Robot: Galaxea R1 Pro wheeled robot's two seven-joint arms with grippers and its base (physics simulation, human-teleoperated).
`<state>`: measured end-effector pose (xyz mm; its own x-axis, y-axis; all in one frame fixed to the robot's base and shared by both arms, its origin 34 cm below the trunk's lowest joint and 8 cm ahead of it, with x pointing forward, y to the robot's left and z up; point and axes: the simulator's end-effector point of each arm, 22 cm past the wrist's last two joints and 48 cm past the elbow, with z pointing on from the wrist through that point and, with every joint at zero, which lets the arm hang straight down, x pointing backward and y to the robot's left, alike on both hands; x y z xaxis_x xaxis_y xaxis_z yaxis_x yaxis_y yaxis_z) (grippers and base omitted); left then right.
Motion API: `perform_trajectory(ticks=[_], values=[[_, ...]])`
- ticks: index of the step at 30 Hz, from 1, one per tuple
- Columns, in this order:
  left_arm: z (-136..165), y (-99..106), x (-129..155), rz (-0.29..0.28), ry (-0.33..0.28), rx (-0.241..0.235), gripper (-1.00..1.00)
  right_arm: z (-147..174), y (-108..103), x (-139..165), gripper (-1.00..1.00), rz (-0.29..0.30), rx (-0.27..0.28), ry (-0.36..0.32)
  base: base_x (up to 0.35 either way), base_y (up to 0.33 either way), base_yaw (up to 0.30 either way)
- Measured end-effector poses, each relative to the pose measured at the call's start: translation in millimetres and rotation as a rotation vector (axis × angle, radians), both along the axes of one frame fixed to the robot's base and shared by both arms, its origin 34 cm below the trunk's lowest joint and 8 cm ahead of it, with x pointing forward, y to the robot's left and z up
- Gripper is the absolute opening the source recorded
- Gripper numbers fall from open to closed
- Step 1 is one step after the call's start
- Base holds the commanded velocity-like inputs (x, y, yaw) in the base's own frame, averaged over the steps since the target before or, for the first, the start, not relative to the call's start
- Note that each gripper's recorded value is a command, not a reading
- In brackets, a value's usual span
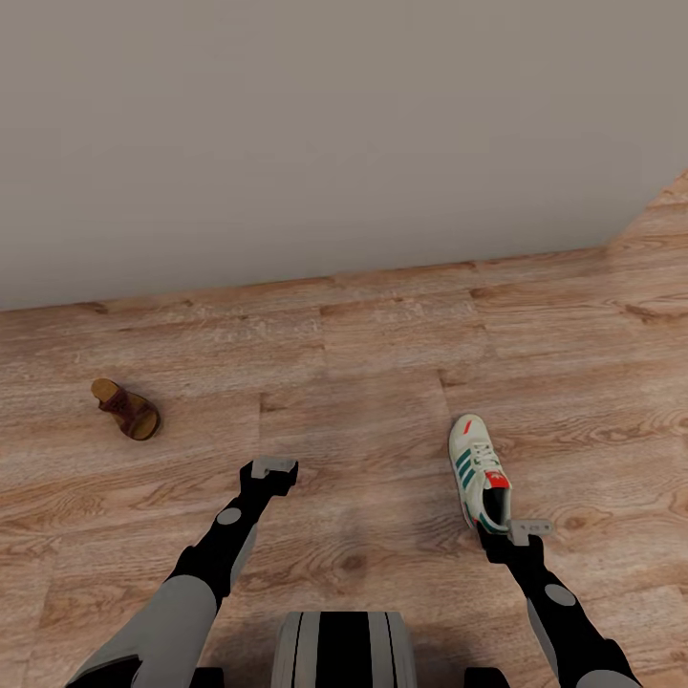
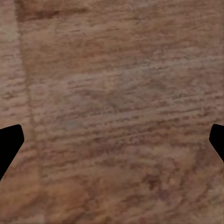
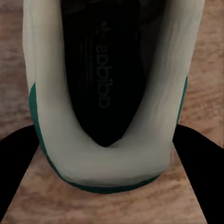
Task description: Pick up the two gym shoes and the two sandals from the corridor floor and place them onto the hallstand (shoe rack) in the corridor, making sure they are on the rack and not on the floor. Arrange them so the two gym shoes are next to each other and the two sandals are next to each other.
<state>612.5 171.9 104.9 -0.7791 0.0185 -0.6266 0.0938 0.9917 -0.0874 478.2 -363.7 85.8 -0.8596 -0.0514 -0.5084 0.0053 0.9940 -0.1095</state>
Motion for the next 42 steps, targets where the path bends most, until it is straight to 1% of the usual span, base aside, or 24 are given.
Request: perform_trajectory(ticks=[22,42], values=[[0,0,0,-0.001,-0.002,0.0,1.0,0,0,-1,-1.0,-0.002,0.002,0.001,0.0,0.0,0.0],[45,2,28,0.002,-0.078,0.003,1.0,35,1,32,-1.0,0.0,0.002,-0.081,0.0,0.0,0.0]])
